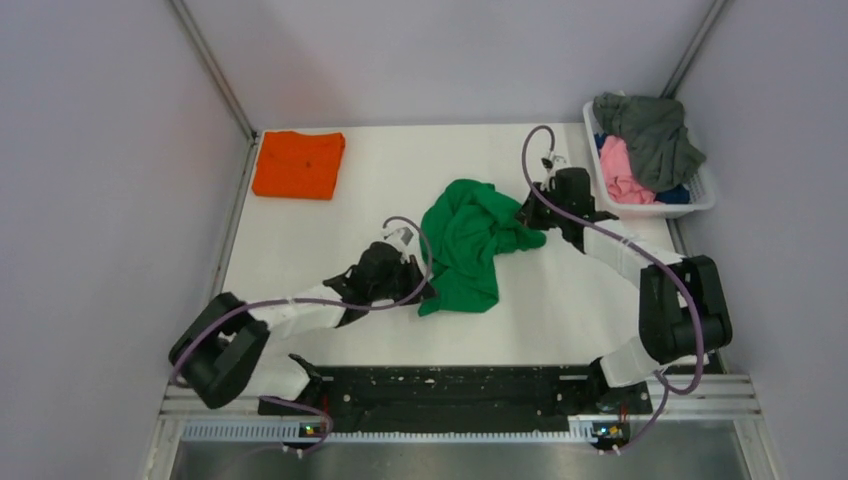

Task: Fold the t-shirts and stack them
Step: Flatten out the tshirt

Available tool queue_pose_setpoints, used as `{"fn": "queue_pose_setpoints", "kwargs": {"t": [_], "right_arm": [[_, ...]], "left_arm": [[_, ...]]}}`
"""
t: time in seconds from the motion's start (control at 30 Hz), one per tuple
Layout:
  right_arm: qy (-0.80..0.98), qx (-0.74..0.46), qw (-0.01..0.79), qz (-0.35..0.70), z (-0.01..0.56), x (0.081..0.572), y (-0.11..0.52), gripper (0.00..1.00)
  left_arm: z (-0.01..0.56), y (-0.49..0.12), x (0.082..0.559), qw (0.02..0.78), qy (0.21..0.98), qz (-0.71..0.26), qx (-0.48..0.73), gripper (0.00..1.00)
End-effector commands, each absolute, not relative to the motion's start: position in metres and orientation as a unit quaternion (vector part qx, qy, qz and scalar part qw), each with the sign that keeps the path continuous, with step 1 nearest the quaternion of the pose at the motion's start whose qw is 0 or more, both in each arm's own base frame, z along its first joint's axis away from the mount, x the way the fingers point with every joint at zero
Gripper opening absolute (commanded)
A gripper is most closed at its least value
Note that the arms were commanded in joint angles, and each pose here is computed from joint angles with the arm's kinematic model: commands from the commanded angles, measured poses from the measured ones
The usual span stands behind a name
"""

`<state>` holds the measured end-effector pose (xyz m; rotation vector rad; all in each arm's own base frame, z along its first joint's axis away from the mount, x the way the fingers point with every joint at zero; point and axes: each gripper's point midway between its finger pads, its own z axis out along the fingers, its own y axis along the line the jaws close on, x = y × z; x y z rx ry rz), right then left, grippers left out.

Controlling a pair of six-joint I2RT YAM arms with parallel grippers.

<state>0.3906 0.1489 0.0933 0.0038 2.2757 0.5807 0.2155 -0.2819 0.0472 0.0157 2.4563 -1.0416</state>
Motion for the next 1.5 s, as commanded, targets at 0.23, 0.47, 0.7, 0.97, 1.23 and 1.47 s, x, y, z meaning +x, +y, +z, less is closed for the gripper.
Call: {"fn": "queue_pose_setpoints", "kwargs": {"t": [0.23, 0.47, 0.7, 0.97, 1.23, 1.47], "right_arm": [[0.770, 0.082, 0.614, 0.155, 0.309, 0.355, 0.074, 0.00], [0.692, 0.117, 0.702, 0.123, 0.406, 0.303, 0.038, 0.00], [0.634, 0.140, 0.755, 0.092, 0.467, 0.270, 0.013, 0.00], [0.636, 0.115, 0.755, 0.112, 0.475, 0.260, 0.022, 0.00], [0.588, 0.095, 0.790, 0.142, 0.531, 0.211, 0.023, 0.00], [0.566, 0.061, 0.803, 0.177, 0.549, 0.173, 0.032, 0.00]], "left_arm": [[0.303, -0.171, 0.226, 0.589, 0.721, -0.360, -0.057, 0.00], [0.388, -0.090, 0.208, 0.690, 0.652, -0.287, -0.129, 0.00], [0.418, -0.042, 0.201, 0.725, 0.629, -0.212, -0.185, 0.00], [0.430, -0.020, 0.193, 0.741, 0.605, -0.197, -0.214, 0.00], [0.486, -0.017, 0.155, 0.767, 0.550, -0.281, -0.170, 0.00], [0.516, -0.012, 0.139, 0.778, 0.522, -0.310, -0.161, 0.00]]}}
